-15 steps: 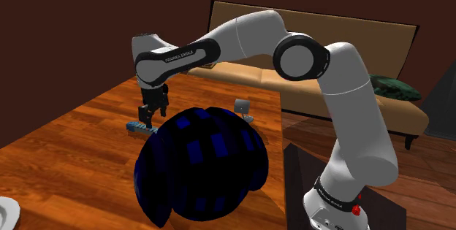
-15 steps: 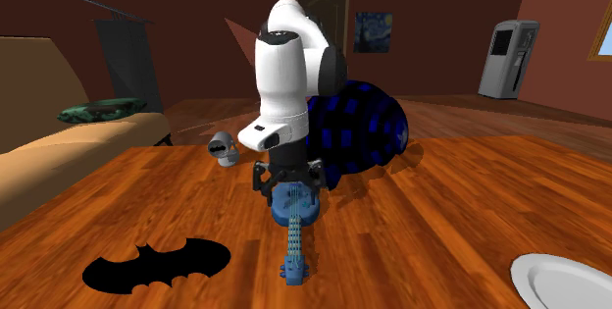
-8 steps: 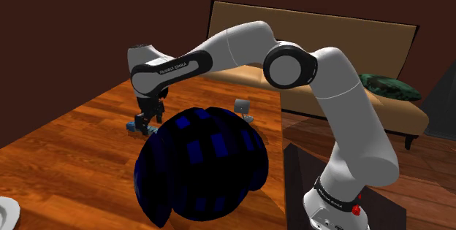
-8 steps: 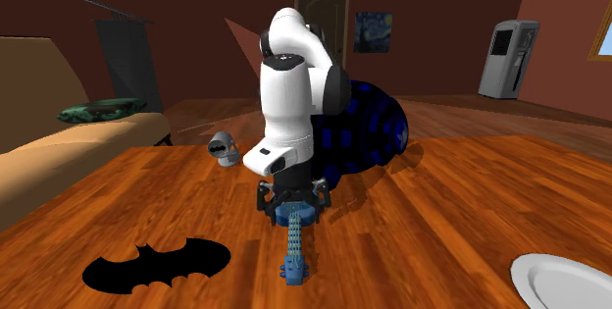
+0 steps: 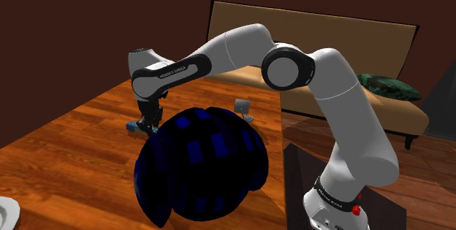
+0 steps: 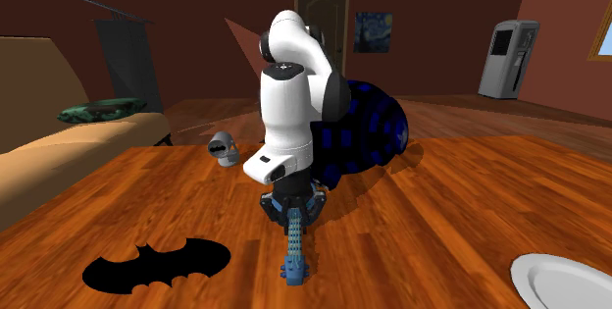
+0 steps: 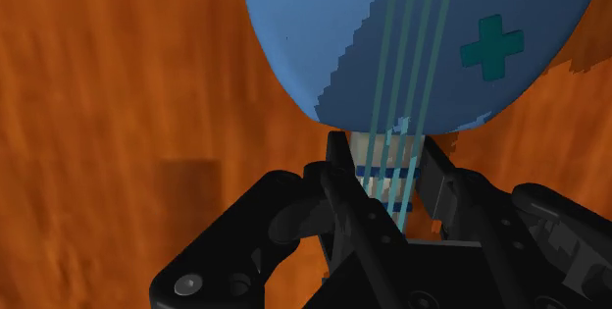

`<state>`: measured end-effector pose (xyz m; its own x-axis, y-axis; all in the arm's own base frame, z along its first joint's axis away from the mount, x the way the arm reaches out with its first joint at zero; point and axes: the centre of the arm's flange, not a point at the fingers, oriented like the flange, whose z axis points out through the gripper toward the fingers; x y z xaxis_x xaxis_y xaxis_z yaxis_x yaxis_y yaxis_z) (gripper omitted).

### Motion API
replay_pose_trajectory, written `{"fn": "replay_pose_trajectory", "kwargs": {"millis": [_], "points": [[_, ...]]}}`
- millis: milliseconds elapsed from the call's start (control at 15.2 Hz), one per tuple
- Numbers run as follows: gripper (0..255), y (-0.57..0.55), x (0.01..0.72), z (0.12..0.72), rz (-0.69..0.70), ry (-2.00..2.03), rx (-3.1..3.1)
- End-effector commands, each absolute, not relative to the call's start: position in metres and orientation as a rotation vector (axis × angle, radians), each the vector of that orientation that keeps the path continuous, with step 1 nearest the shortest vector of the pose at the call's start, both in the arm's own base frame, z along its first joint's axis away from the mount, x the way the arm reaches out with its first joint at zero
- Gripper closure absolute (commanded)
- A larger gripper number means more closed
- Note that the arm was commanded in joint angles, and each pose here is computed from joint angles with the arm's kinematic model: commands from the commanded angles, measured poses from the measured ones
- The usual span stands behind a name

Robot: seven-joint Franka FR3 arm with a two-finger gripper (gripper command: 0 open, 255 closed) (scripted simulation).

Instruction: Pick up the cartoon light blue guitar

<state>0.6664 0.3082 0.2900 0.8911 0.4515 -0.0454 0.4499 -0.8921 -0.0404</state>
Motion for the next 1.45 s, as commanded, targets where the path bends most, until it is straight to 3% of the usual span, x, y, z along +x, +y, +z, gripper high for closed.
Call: {"fn": "replay_pose_trajectory", "kwargs": {"millis": [0, 1386], "points": [[255, 0.308, 0.666, 0.29, 0.084, -0.721, -3.027], [255, 0.308, 0.666, 0.369, 0.084, -0.722, -3.027]]}}
